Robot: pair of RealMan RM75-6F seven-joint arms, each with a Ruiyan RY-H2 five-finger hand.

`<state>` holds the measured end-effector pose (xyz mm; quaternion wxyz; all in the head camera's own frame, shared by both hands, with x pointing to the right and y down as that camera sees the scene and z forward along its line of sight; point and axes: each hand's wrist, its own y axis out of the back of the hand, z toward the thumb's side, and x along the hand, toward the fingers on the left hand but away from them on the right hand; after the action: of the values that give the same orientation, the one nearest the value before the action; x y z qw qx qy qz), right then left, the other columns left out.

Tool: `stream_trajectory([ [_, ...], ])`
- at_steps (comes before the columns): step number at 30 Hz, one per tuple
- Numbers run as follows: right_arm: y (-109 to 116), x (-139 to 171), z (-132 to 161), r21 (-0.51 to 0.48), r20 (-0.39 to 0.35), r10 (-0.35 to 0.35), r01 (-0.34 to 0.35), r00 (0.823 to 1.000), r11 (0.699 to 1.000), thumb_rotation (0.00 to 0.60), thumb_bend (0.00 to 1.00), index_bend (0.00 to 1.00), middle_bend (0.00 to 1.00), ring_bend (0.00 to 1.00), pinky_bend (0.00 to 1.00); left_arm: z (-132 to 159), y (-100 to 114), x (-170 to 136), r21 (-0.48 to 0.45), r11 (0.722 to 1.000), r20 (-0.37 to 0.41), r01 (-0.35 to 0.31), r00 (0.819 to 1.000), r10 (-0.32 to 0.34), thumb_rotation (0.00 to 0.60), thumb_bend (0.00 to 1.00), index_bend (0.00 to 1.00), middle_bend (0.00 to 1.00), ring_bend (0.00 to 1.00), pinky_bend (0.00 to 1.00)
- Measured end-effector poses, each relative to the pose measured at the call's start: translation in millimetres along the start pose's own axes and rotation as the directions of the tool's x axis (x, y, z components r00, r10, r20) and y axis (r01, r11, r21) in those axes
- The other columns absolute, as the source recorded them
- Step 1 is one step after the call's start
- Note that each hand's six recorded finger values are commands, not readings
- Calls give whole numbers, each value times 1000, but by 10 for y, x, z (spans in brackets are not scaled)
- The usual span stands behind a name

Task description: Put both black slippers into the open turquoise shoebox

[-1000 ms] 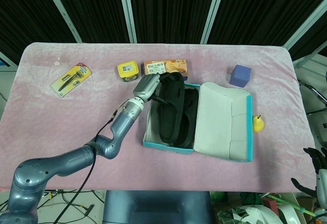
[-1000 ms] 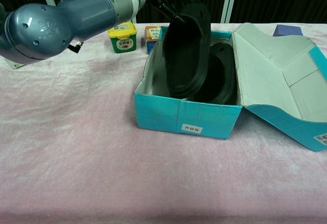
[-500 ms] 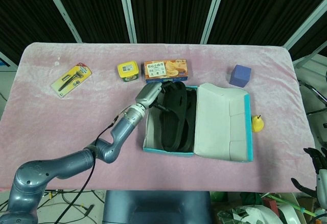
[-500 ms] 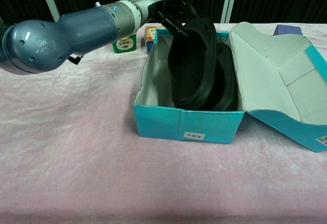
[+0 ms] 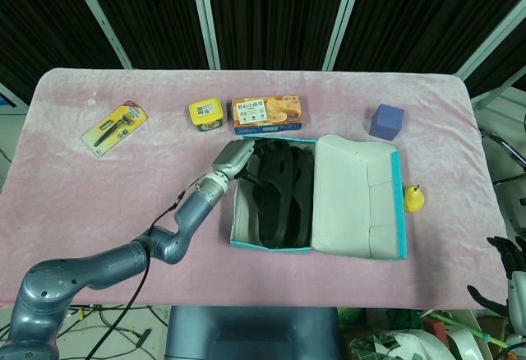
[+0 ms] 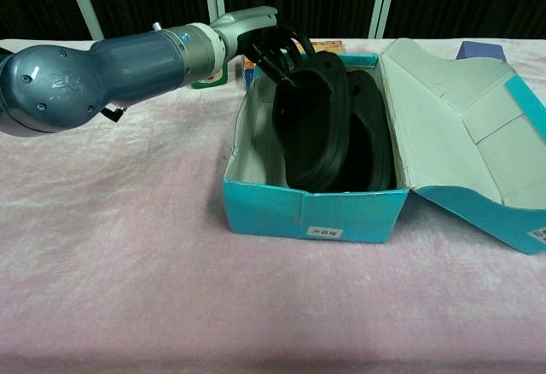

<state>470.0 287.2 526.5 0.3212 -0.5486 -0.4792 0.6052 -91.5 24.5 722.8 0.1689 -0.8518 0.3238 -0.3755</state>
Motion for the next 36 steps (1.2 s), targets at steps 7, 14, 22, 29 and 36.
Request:
stream_trajectory([
  [7, 1, 3, 3, 0, 0, 0, 0, 1000, 1000, 600, 11, 211, 171, 69, 200, -22, -22, -44, 7, 999, -21, 43, 999, -43, 600, 0, 38, 173, 61, 114],
  [14, 6, 1, 10, -1, -2, -3, 3, 1000, 1000, 600, 11, 211, 171, 67, 200, 5, 66, -134, 6, 998, -9, 62, 998, -62, 508, 0, 0, 29, 0, 0],
  [22, 9, -6, 17, -2, -6, -5, 5, 1000, 1000, 600, 11, 211, 171, 67, 200, 39, 235, -238, 76, 997, 30, -3, 1000, 1, 330, 0, 13, 22, 0, 0],
  [29, 3, -10, 18, -2, -8, -3, 3, 1000, 1000, 600, 11, 210, 171, 67, 200, 167, 390, -394, 226, 967, 104, -118, 990, 96, 0, 0, 184, 206, 49, 0],
  [36, -8, -10, 17, -5, -10, -2, 2, 1000, 1000, 600, 11, 209, 171, 67, 200, 259, 304, -494, 317, 942, 122, -112, 990, 77, 0, 0, 226, 244, 61, 0],
])
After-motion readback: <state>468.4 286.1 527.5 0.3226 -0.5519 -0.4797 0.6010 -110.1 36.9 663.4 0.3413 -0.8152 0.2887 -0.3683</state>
